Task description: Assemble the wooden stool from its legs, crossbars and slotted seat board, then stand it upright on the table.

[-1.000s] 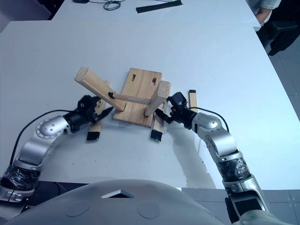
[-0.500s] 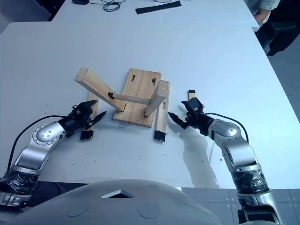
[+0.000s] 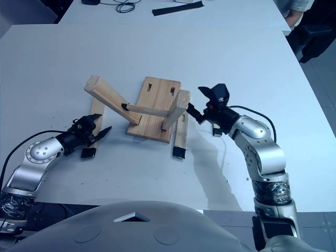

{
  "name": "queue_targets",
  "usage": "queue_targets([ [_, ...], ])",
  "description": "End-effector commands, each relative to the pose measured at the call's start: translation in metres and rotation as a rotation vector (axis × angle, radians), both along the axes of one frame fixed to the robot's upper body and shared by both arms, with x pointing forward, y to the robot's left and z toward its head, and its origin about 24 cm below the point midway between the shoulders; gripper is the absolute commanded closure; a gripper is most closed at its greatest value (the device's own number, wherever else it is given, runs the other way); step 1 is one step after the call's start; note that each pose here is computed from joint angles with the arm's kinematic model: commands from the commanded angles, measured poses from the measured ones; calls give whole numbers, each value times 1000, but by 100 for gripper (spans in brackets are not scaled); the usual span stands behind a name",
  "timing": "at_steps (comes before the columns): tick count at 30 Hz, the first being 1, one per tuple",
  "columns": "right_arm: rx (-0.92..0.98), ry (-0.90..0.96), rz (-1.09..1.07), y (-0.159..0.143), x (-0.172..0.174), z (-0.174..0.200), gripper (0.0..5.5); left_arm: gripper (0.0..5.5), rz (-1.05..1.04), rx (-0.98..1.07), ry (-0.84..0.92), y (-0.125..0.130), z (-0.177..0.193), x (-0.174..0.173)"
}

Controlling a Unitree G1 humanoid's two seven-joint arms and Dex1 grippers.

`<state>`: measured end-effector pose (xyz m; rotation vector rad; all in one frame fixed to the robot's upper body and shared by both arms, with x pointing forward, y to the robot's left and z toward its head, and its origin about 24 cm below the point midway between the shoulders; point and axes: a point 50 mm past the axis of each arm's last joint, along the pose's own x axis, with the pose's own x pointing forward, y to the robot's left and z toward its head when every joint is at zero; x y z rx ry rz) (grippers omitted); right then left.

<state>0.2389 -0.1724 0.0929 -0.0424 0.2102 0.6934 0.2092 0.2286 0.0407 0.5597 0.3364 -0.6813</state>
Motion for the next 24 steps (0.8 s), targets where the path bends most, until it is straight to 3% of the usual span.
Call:
queue_targets([
  [1, -56, 88, 32, 5, 1, -28, 144, 257, -1, 31, 38, 1, -7, 1],
  [9, -223, 157, 62, -2, 1, -65, 144, 257, 14, 68, 35, 10, -9, 3],
  [24, -420, 199, 49, -52, -22, -51, 144, 257, 89, 55, 35, 12, -14, -14],
])
